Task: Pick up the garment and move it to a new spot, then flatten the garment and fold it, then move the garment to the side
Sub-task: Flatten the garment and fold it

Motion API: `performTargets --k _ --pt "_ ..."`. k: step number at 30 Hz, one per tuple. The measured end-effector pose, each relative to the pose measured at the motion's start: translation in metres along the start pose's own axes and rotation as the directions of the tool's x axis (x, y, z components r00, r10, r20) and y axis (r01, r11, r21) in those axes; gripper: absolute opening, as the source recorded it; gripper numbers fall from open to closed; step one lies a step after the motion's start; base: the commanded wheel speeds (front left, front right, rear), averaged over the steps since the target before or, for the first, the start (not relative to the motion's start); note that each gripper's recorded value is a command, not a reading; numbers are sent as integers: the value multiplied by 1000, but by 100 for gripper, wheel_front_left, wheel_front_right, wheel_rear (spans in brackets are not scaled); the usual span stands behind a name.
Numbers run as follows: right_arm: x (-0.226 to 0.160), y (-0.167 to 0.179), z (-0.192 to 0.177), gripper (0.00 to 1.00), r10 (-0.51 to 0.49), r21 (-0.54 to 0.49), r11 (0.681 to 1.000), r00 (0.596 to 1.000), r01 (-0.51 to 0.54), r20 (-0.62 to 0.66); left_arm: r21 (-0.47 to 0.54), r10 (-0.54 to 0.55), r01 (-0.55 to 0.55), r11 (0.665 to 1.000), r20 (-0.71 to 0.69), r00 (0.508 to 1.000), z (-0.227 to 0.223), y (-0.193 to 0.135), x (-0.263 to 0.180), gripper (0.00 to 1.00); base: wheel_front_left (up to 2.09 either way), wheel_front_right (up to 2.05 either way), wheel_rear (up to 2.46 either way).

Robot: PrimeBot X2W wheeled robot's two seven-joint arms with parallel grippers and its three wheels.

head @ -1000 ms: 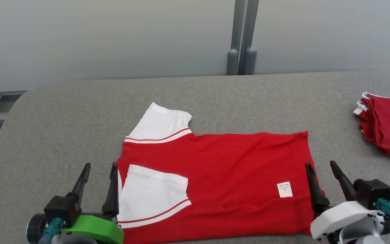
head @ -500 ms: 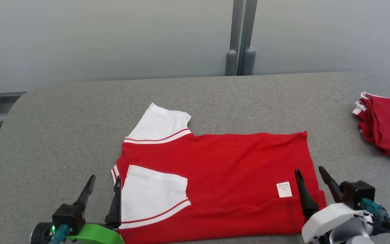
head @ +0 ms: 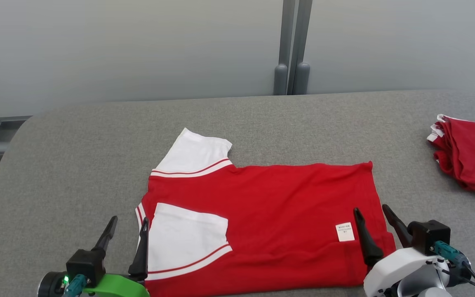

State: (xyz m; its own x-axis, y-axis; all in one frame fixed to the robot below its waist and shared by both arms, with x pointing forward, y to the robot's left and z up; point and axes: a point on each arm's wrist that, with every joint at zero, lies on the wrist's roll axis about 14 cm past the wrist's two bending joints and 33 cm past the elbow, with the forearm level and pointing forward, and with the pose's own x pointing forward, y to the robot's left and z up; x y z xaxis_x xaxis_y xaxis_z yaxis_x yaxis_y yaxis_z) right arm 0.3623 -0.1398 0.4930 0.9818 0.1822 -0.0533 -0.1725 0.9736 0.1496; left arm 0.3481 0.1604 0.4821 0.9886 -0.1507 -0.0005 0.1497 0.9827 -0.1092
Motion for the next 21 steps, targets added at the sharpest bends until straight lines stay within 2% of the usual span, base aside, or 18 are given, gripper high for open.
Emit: performTargets --k 6,10,15,21 --pt "-2 2 3 100 6 -9 1000 1000 -6 0 20 -13 14 1000 -15 1000 -4 -2 -3 100 0 0 0" --pt "-4 -3 -16 100 -4 -18 1000 993 2 -115 21 -39 40 999 -29 999 -4 -7 6 100 0 0 0" --pt "8 -12 -12 100 -8 -68 998 978 -7 -209 47 -109 113 992 -93 990 5 -21 36 100 0 0 0" --pt "29 -15 2 100 19 -165 983 947 -76 -321 106 -164 184 977 -168 972 25 -33 83 100 0 0 0"
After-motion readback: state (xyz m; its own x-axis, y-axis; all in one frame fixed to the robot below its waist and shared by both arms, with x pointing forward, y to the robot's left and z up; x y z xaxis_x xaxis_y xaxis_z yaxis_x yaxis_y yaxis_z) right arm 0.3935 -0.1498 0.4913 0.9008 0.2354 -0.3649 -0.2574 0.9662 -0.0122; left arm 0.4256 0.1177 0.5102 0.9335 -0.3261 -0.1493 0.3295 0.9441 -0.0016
